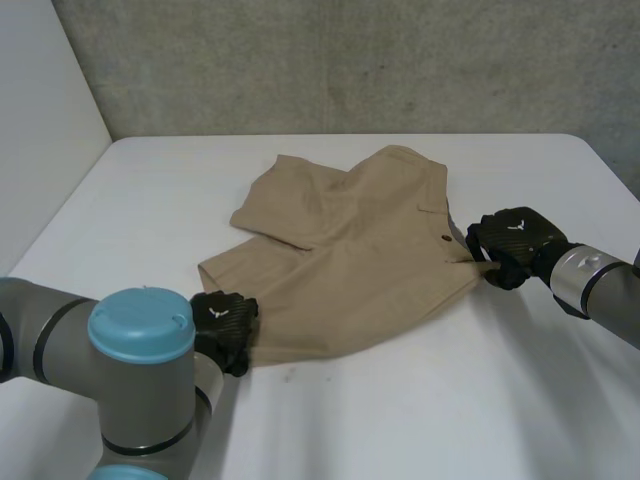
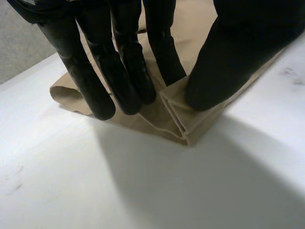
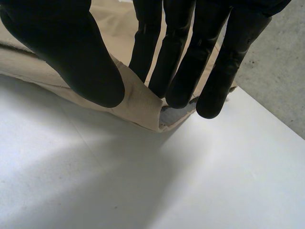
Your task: Fold the shorts.
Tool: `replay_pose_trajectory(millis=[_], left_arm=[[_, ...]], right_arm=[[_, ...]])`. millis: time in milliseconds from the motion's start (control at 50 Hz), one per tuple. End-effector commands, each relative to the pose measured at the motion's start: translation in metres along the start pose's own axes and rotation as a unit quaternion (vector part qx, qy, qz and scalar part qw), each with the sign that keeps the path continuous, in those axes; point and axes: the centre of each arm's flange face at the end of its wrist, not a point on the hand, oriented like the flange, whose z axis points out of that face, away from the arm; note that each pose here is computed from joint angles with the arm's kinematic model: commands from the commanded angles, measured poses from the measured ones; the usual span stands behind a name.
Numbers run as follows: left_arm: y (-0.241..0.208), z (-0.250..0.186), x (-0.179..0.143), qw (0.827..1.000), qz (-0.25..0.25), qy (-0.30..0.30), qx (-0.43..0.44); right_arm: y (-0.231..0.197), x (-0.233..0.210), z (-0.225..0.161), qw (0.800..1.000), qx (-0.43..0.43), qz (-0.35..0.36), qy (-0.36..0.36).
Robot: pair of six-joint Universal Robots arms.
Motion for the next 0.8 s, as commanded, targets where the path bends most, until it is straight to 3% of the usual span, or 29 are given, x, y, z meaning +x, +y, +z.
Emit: replay_pose_trajectory(millis=[20,280,300,400,480,560,720,780,800], left_arm=[[-0.014,-0.003,-0.004,1.0,0.015,-0.005,0.014],[-0.082,-0.079,-0.036,0.995,0.022,-0.017,0.094],[-0.09,-0.106,-0.044,0.996,0.022,-0.012,0.089],[-0.1,-0.144,-0.048,0.995,0.023,0.023,0.094],[-0.109,-0.187,-0.049,0.99,0.005,0.086,0.116],[-0.114,-0.205,-0.051,0.984,-0.032,0.11,0.135],[-0.11,-0.184,-0.064,0.989,-0.057,0.075,0.115],[-0.109,-0.161,-0.063,0.99,-0.058,0.07,0.105],[-0.108,-0.155,-0.062,0.991,-0.058,0.069,0.102]], right_arm=[[-0.001,0.0,-0.003,1.0,-0.008,0.008,0.002],[-0.024,-0.016,-0.064,0.988,-0.144,0.021,-0.05],[-0.028,-0.019,-0.076,0.985,-0.161,0.007,-0.066],[-0.046,-0.026,-0.12,0.977,-0.189,-0.04,-0.088],[-0.065,-0.016,-0.154,0.98,-0.175,-0.072,-0.057],[-0.081,-0.008,-0.173,0.986,-0.138,-0.089,-0.022],[-0.085,-0.018,-0.173,0.993,-0.084,-0.07,-0.051],[-0.075,-0.021,-0.165,0.995,-0.075,-0.03,-0.057],[-0.067,-0.021,-0.156,0.996,-0.07,0.014,-0.055]])
